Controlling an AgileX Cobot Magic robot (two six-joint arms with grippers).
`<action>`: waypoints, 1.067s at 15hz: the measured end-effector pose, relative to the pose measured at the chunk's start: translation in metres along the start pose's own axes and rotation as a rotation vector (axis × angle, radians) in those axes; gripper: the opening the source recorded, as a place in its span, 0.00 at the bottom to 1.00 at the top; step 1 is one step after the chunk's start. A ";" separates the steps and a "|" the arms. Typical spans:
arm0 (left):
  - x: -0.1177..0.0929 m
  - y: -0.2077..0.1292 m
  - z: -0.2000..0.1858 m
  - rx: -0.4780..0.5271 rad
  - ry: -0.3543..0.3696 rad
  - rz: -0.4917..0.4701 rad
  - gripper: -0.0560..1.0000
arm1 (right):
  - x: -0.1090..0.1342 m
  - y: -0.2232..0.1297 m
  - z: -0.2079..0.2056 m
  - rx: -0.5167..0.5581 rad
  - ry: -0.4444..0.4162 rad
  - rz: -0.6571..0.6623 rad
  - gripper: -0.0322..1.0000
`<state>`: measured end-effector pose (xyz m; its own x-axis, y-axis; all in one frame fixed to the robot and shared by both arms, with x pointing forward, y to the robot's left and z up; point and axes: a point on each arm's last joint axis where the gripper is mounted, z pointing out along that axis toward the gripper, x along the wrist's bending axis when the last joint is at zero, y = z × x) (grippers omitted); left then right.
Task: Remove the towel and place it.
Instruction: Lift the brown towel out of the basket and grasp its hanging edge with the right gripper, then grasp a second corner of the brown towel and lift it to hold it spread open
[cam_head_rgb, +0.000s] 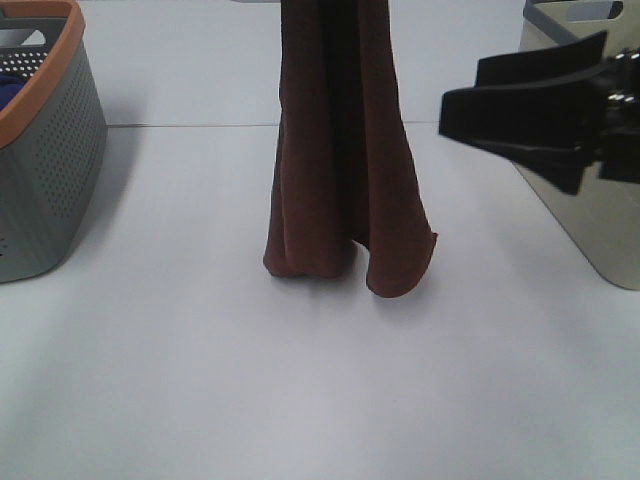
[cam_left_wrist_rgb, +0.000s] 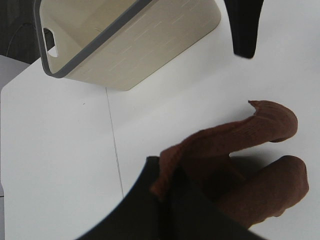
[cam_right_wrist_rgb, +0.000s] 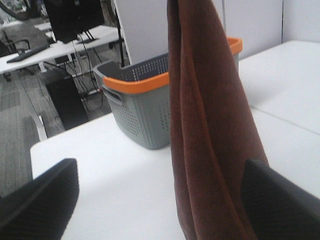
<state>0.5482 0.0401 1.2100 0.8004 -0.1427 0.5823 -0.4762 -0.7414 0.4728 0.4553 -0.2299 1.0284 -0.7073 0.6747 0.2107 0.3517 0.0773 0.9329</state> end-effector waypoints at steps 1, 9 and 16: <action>0.000 0.001 0.000 0.001 0.000 0.002 0.05 | -0.003 -0.002 0.021 0.071 -0.021 -0.023 0.78; -0.002 0.000 0.000 0.004 -0.015 0.002 0.05 | -0.021 -0.027 0.083 0.222 0.072 0.043 0.77; -0.001 -0.001 0.000 0.016 -0.013 0.010 0.05 | -0.036 -0.077 0.107 0.367 0.121 0.121 0.73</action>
<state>0.5476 0.0408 1.2086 0.8003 -0.1588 0.5782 -0.4784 -0.7503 0.4562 0.5190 -0.1816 0.9173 -0.7068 0.6057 0.3655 0.6168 0.2746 0.7376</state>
